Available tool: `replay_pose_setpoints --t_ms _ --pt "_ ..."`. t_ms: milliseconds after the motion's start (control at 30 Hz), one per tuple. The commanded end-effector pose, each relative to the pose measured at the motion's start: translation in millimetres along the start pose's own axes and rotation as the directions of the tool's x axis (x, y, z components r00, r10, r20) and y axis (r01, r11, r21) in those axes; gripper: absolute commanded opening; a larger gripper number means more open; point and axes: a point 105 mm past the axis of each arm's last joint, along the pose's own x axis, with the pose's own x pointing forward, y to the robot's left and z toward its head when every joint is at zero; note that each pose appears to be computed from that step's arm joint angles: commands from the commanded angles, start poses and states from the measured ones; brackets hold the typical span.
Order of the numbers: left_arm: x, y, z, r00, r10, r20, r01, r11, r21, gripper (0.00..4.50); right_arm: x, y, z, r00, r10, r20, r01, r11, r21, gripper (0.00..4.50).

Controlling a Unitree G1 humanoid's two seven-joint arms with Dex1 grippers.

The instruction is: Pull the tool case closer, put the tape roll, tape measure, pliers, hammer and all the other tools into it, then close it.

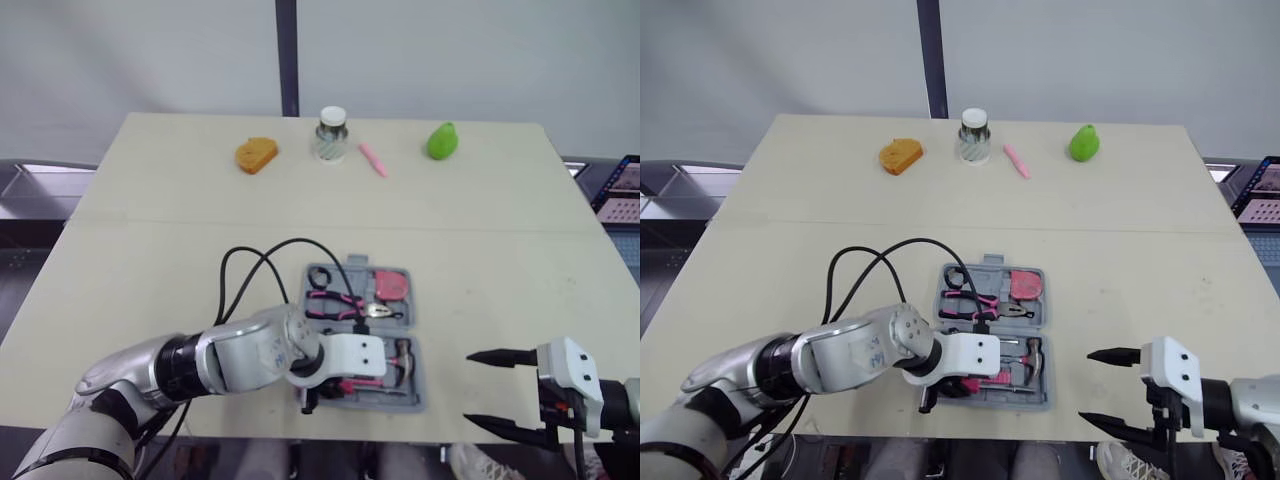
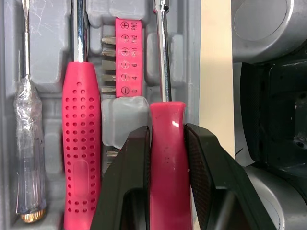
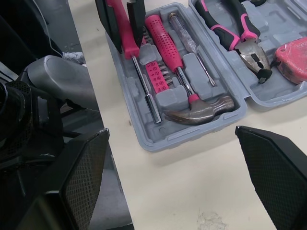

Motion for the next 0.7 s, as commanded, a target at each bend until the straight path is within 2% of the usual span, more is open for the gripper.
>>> replay_pose_setpoints --t_ms 33,700 --pt "0 -1 9 1.000 0.004 0.027 -0.005 0.999 0.048 0.56 -2 0 7 1.000 -0.015 0.018 0.015 1.000 -0.022 4.50" --pt "10 2 16 0.999 -0.006 0.039 0.003 0.996 0.086 0.56 -1 2 7 0.999 -0.046 0.020 0.046 0.999 -0.010 4.50"
